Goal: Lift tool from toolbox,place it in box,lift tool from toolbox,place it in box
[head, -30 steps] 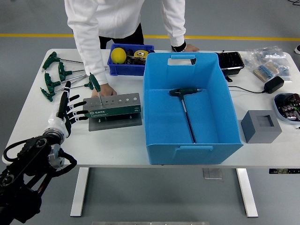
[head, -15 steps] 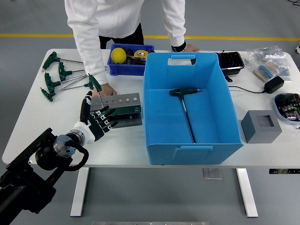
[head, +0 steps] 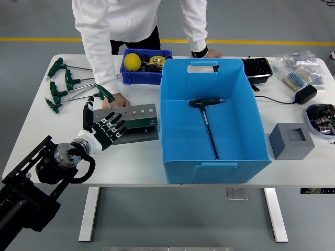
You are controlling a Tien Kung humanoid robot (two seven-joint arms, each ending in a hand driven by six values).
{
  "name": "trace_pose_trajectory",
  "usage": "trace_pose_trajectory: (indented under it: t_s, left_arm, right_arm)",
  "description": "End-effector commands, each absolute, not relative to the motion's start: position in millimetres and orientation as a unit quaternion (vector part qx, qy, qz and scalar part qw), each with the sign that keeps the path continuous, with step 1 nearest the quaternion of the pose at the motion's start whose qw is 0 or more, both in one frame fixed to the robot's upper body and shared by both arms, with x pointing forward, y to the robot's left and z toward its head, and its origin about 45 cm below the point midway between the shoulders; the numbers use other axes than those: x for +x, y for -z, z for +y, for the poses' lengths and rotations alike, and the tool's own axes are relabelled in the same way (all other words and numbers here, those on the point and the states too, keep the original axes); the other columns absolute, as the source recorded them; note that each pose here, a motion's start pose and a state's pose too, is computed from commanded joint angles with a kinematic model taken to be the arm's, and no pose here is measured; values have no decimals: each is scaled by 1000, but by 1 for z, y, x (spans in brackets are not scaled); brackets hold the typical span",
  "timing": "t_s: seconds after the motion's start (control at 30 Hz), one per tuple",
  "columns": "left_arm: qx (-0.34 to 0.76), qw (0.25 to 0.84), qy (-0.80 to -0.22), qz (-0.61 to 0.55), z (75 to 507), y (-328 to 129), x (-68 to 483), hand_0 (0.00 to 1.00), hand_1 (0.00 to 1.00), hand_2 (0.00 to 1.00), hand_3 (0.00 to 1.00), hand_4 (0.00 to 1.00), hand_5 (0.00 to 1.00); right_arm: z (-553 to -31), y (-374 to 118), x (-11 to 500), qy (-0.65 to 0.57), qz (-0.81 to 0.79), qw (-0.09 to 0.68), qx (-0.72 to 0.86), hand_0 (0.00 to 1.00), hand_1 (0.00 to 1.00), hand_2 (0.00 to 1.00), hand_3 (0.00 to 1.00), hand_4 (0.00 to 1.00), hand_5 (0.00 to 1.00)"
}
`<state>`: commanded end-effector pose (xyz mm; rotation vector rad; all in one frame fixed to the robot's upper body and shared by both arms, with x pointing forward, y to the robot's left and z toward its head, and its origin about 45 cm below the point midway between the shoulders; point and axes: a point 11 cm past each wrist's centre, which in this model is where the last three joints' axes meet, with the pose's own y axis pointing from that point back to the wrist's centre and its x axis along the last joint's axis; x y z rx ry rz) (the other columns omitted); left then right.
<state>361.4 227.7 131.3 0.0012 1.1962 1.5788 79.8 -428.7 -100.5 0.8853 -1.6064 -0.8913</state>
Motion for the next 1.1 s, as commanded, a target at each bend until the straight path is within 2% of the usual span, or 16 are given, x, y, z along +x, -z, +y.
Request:
trace_pose_trajectory:
  t_s: [0.6, 1.1]
  left_arm:
    - [2, 542, -683, 489, 239, -131, 371, 324, 456, 659, 826, 967, 998]
    - [-13, 554, -673, 490, 232, -138, 384, 325, 457, 659, 826, 967, 998]
  right_arm:
    - [-428, 100, 81, 372, -671, 523, 372, 658, 655, 723, 563, 814, 753]
    - [-429, 100, 83, 370, -670, 524, 373, 657, 656, 723, 564, 814, 754]
